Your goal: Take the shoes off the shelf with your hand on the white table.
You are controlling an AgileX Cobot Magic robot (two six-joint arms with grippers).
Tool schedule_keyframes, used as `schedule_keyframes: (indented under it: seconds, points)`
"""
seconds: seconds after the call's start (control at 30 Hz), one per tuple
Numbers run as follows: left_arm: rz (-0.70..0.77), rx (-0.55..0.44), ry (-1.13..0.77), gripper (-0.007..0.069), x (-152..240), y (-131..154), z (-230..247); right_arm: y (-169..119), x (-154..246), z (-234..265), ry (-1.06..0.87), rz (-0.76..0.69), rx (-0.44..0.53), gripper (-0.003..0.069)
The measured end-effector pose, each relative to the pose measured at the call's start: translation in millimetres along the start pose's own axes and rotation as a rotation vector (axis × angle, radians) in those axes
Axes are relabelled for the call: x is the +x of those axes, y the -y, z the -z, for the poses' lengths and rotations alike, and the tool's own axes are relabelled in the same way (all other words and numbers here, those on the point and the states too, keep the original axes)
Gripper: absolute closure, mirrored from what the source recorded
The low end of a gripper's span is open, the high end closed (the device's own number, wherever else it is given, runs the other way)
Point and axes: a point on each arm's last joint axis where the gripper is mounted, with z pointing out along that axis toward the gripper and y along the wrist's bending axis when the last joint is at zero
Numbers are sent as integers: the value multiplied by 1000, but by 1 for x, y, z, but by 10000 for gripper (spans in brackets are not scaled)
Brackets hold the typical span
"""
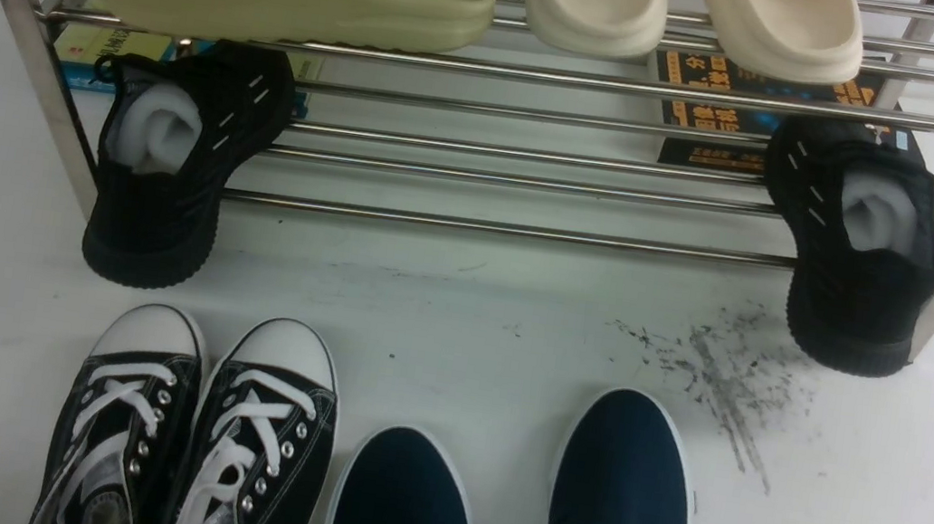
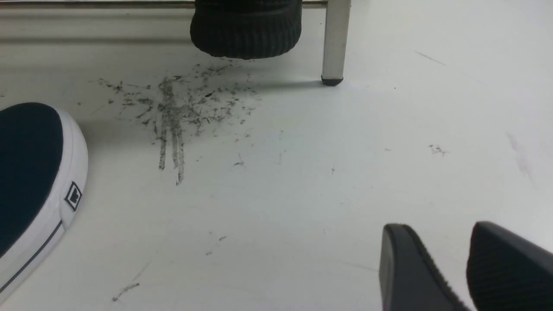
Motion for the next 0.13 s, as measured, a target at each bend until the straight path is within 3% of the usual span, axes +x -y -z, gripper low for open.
schedule_keyframes:
  seconds: [0.13]
  points:
    - [0, 0, 0, 463, 0, 0, 0, 0, 0, 0, 0, 0, 0, 422]
